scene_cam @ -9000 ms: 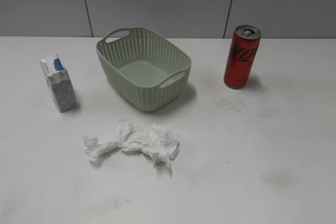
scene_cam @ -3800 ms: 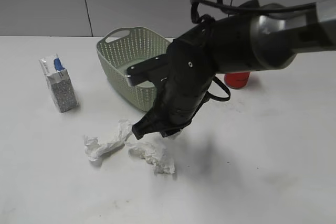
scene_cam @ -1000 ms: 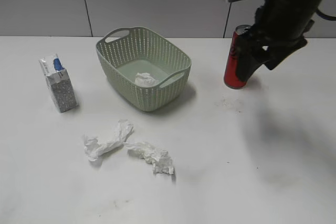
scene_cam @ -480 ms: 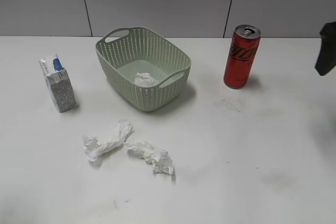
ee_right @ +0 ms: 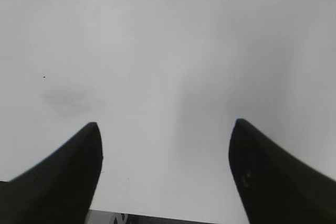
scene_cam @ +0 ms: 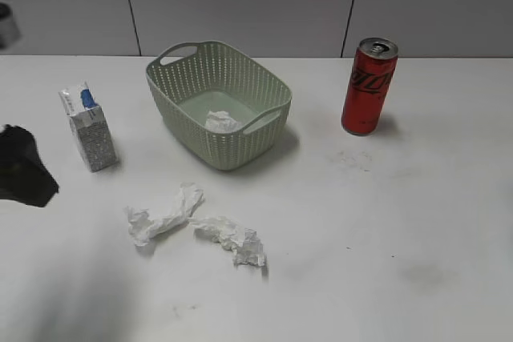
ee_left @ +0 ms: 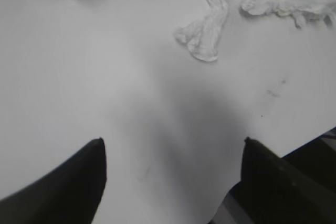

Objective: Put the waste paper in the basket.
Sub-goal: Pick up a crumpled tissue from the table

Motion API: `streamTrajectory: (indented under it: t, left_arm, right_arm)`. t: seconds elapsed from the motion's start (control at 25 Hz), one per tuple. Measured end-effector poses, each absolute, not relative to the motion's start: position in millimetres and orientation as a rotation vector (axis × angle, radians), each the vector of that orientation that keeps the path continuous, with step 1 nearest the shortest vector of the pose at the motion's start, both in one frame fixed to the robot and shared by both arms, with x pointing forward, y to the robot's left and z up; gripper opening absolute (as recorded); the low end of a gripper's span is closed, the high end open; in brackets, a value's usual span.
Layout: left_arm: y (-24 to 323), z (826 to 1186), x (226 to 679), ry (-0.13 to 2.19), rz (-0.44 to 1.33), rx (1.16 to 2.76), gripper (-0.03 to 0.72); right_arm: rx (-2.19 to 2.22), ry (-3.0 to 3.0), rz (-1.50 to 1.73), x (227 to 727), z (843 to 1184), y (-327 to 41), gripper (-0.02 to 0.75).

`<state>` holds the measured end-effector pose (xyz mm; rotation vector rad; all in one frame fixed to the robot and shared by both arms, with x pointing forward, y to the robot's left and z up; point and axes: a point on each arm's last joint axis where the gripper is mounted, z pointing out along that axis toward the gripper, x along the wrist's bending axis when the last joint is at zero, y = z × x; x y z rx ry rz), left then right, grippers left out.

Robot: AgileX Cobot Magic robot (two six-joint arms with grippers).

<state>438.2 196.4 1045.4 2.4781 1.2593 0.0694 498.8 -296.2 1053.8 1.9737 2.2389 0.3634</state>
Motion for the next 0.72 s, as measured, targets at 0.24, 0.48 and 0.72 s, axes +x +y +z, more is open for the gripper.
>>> streamTrajectory:
  t: [0.24,0.48,0.72]
  left_arm:
    - [150,1014,461,1.045,-0.028,2.666,0.592]
    - [118,989,479,0.882,-0.035,2.801,0.592]
    - [106,967,498,0.846,-0.014,2.836,0.592]
  right_arm:
    - [1.911,2.167,0.451,454,1059,-295,0.561]
    - [1.871,2.123,0.504,407,1057,-294,0.561]
    - [1.805,2.054,0.584,357,1044,-293,0.561]
